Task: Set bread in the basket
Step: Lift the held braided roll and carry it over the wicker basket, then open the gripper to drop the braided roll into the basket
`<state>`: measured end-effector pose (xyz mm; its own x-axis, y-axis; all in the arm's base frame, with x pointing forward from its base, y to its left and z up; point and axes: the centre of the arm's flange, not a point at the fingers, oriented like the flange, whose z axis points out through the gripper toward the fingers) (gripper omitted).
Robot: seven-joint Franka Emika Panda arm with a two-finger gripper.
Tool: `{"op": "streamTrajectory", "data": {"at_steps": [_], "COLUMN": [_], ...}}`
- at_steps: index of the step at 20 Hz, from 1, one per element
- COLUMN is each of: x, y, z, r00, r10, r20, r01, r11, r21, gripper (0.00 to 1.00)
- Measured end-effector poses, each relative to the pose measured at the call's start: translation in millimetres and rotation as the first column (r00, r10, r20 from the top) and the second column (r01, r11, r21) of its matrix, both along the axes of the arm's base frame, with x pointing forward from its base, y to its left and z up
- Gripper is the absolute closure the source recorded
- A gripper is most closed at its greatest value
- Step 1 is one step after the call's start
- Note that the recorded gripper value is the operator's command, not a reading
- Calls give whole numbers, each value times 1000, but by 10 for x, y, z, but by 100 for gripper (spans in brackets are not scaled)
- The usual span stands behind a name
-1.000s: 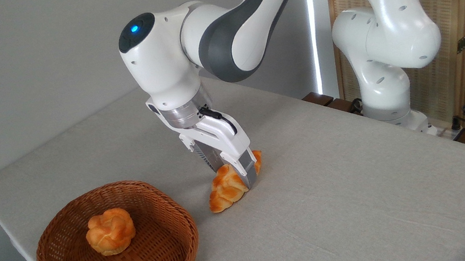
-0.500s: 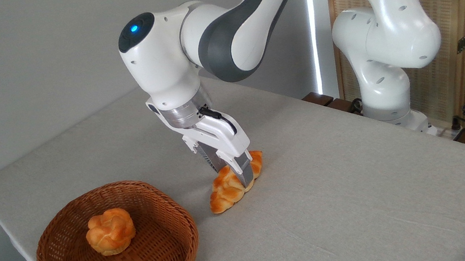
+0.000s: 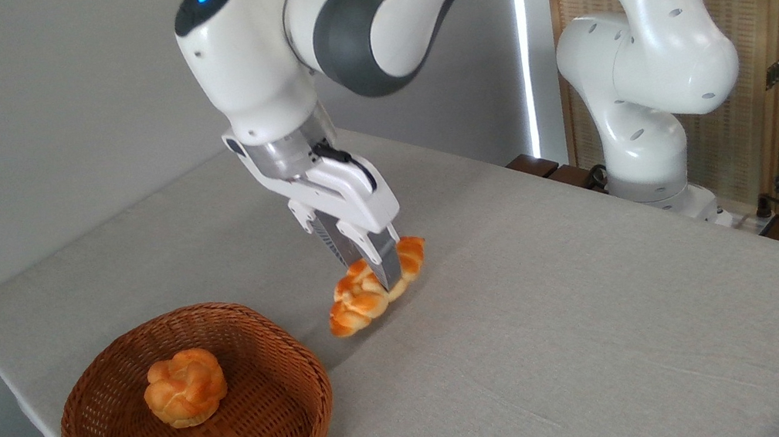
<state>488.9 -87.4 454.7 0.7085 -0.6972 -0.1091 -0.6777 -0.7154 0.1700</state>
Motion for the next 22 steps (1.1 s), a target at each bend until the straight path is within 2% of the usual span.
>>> {"op": "streamTrajectory", "data": {"at_steps": [6,9,10,11,17,19,22], "x": [186,354,415,477,845,888,897], "y": [-150,-171,-171,-169,-122,-112,-106], "z": [749,1070,1117,1135,1019,990,998], "r00": [988,956,940,925,843,835,833], "r10": [-15,0,7,15,58,63,64], "r20": [152,295,341,380,534,546,549], "r01": [20,17,15,12,-8,-11,-12], "r11": [999,998,998,998,995,995,995], "r21": [-32,-55,-62,-68,-95,-97,-98], "gripper": [43,38,27,0,0,0,0]}}
